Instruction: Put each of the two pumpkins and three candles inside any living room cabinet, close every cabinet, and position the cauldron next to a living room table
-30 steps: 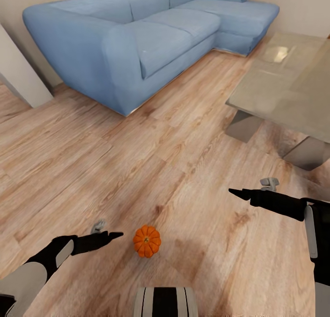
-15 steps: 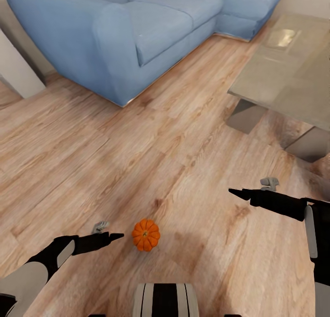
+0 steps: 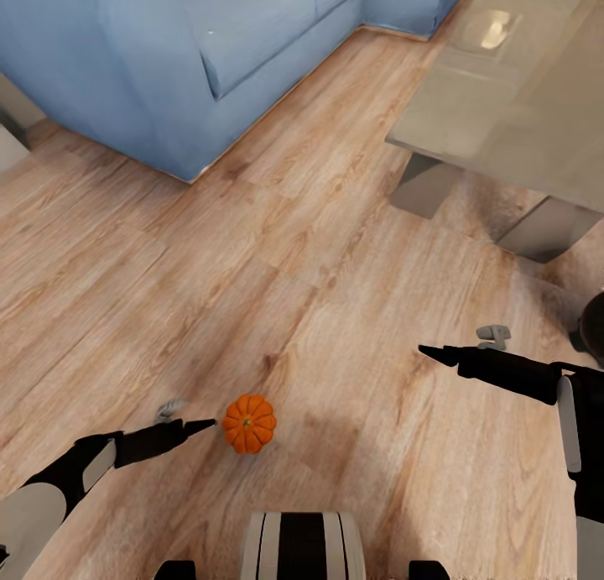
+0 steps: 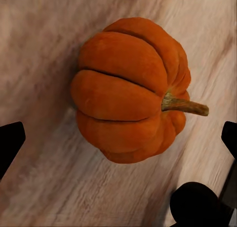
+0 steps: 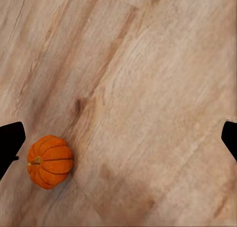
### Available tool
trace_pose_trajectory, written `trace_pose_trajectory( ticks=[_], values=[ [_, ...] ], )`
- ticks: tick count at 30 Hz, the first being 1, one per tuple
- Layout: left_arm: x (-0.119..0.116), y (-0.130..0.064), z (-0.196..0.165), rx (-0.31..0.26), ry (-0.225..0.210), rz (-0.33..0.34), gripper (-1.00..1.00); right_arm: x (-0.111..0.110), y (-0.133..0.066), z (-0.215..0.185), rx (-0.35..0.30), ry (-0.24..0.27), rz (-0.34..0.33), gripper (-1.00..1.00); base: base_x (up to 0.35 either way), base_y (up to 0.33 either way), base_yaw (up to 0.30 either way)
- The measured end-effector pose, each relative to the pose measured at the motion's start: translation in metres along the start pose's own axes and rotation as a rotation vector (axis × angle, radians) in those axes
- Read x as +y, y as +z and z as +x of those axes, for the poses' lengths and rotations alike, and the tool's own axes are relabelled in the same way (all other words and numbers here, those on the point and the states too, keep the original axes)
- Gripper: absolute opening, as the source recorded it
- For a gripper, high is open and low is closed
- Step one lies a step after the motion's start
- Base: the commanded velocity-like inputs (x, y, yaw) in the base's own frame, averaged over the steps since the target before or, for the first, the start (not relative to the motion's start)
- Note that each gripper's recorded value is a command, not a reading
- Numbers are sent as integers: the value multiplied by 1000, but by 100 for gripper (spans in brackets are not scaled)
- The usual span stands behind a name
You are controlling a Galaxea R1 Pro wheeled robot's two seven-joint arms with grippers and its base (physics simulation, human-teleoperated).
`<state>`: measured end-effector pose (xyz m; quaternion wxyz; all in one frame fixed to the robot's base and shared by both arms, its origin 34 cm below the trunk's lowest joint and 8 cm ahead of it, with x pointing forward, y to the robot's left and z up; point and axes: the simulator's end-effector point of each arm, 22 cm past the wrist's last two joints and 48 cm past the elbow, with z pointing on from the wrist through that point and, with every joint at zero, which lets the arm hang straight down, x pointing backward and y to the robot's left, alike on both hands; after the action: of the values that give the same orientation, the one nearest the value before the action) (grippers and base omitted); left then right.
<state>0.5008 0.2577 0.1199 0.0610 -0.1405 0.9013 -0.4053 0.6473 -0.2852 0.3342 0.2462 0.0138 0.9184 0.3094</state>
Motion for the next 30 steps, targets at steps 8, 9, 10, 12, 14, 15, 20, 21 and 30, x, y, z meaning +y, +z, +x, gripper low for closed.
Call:
trace_pose_trajectory(
  ticks=[8, 9, 10, 12, 14, 15, 20, 21, 30],
  values=[
    [8, -2, 1, -15, -31, 16, 100, -8, 8, 10, 20, 14, 4, 100, 0, 0, -13],
    [7, -3, 1, -16, -32, 24, 100, -8, 8, 10, 20, 14, 5, 100, 0, 0, -2],
    [8, -5, 1, -15, -34, 33, 100, -9, 10, 12, 25, 16, 5, 100, 0, 0, -1],
    [11, -7, 3, -13, -40, 35, 100, -11, 13, 17, 34, 20, 5, 100, 0, 0, 0],
    [15, -6, 5, -8, -46, 34, 100, -13, 15, 20, 40, 26, 6, 100, 0, 0, 0],
    [16, -6, 7, -5, -49, 33, 100, -15, 16, 22, 43, 29, 7, 100, 0, 0, 0],
    [24, -2, 14, 8, -64, 28, 100, -22, 22, 30, 57, 42, 11, 100, 0, 0, 0],
    [26, -1, 15, 10, -66, 26, 100, -23, 23, 32, 60, 45, 12, 100, 0, 0, 0],
    [41, -8, -10, 15, -89, 7, 100, -35, 33, 47, 86, 60, 21, 100, 0, 0, 0]
  ],
)
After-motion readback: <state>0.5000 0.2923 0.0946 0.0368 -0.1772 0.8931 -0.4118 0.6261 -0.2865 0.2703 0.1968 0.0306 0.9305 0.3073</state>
